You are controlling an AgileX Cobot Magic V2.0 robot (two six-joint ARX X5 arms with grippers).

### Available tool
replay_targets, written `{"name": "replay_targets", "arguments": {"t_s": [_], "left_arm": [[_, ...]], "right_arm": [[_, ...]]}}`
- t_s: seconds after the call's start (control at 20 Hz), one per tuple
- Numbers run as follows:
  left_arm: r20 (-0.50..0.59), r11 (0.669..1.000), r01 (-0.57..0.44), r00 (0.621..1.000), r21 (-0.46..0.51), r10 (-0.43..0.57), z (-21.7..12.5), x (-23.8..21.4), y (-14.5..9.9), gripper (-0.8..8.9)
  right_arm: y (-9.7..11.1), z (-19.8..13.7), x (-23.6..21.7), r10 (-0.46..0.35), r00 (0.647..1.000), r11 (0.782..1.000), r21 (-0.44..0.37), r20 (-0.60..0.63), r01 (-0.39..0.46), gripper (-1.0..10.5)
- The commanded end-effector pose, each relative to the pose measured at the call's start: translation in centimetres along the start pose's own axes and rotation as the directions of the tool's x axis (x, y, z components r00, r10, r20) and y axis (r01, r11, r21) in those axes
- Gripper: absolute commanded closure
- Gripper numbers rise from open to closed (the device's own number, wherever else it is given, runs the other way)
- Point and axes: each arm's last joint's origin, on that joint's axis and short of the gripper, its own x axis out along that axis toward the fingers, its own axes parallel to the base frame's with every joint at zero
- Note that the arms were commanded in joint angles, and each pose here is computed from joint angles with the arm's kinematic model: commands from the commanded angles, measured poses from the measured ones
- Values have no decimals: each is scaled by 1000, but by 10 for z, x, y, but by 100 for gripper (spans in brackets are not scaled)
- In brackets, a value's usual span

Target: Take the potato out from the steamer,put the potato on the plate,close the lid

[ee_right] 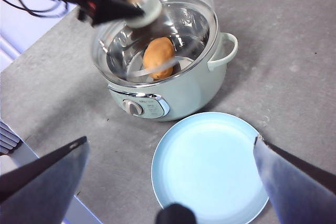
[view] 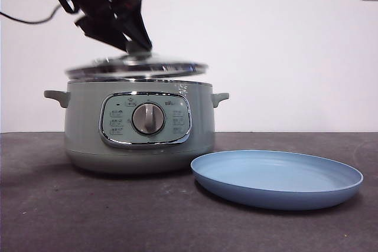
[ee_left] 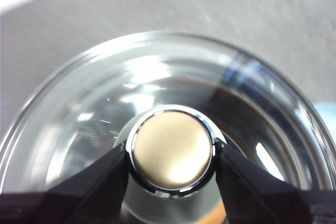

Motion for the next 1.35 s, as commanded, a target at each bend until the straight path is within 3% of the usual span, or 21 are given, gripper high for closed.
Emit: {"name": "replay_targets", "arguments": {"t_s": [0.05,0.25,0.45,0.55,0.8,1.1,1.35], "left_arm": [[105,999,-45,993,-3,45,15,-34,4,822],[132,989,-143,980,-37,146,18,-89,4,822],[156,974,-215,962,-64,223,15,-144,-7,822],[150,961,-265,950,-80,275,10,-170,-15,822],[130,926,-360,919,-111,373,-10,-228,-38,822],[130,905,-401,899,-143,419,-33,-273,-64,822],[146,894,-421,885,-156,442,-45,-294,-78,822]], "right_arm": [[-1,2,2,0,1000,1000,9,13,0,292],[-8,10,16,12,1000,999,47,24,-14,292],[-9,25,55,85,996,995,58,26,-87,292],[-7,37,81,127,992,991,45,-6,-127,293],[9,88,152,129,990,991,-34,-59,-131,293],[35,125,241,70,992,983,-160,-103,-86,293],[47,108,312,-1,985,977,-211,-171,-36,293]]}}
